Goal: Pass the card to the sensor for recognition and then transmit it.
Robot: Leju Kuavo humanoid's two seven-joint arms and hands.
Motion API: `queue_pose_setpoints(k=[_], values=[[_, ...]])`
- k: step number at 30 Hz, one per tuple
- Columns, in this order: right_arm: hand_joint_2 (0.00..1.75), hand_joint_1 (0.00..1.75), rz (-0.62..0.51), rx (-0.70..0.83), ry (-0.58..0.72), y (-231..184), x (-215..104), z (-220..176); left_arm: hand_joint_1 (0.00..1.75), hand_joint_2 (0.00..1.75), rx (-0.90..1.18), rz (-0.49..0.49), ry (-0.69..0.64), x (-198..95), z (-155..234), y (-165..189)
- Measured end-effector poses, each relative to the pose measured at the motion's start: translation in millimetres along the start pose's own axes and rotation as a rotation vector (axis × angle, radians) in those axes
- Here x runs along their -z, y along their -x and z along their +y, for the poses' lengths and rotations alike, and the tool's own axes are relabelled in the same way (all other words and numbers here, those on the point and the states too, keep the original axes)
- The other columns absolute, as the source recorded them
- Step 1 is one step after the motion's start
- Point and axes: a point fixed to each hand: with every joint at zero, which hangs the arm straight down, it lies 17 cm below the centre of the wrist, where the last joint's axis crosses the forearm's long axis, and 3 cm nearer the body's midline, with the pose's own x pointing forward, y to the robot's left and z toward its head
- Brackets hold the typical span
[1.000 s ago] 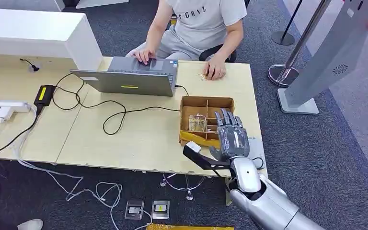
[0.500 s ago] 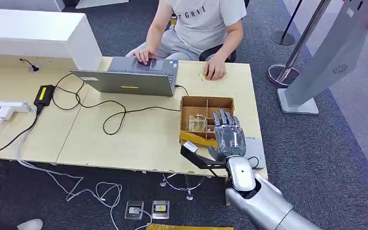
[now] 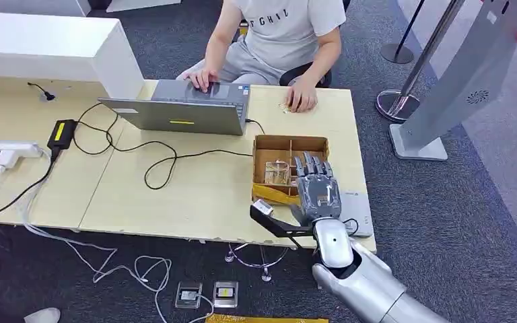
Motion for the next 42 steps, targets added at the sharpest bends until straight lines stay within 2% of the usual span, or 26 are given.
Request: queue_pose_setpoints(k=[17, 41, 42], values=[[1.75, 0.0, 0.016, -0.053, -0.028, -5.5, 4.6, 5.7, 0.0, 0.0, -0.004, 0.012, -0.009, -0.5, -0.6, 2.7], [1.75, 0.0, 0.115, -0.088, -0.074, 27.8, 11.0, 19.3, 0.0, 0.0, 0.001, 0.02, -0.004, -1.8, -5.2, 5.1], [1.75, 0.07, 0.119, -0.089, -0.079, 29.3, 10.8, 20.8, 0.0, 0.0, 0.001, 0.02, -0.004, -1.8, -5.2, 5.1]])
